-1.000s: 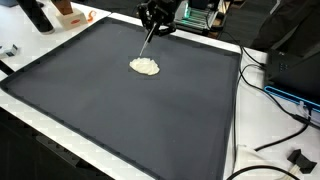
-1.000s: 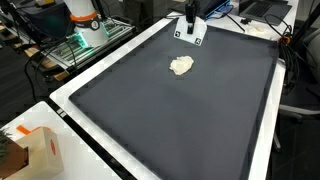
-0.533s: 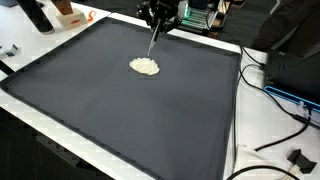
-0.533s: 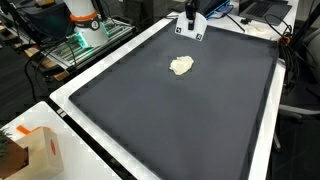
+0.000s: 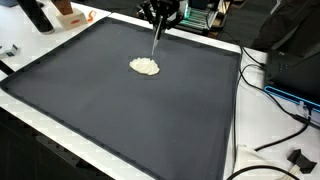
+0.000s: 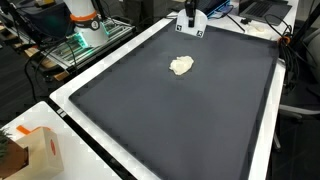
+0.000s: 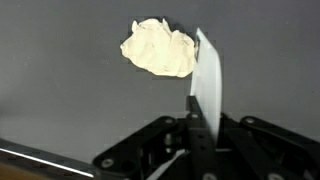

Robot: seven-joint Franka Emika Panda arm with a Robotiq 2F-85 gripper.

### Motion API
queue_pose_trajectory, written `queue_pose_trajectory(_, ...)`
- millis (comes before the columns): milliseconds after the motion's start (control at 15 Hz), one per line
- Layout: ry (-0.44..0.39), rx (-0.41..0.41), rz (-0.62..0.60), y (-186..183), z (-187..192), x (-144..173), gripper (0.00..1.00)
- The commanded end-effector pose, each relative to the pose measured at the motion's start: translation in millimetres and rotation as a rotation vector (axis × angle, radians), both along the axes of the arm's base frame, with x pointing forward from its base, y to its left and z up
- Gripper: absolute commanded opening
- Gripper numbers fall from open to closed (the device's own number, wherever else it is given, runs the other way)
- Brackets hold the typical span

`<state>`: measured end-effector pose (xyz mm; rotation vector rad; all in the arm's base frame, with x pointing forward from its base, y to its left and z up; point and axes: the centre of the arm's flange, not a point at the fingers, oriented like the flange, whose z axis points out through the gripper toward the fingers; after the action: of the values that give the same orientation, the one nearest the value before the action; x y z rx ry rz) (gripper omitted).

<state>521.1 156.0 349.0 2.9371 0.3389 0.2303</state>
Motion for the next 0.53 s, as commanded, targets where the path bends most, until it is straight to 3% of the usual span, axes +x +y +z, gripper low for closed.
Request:
queue_pose_trajectory(0, 0.0, 0.0, 0.0, 0, 0, 0, 0.04)
queue_pose_trajectory(200, -0.001, 0.001, 0.0, 0, 0, 0, 0.04)
queue_pose_trajectory(467, 0.019, 0.052, -0.007, -12, -29, 7, 0.01)
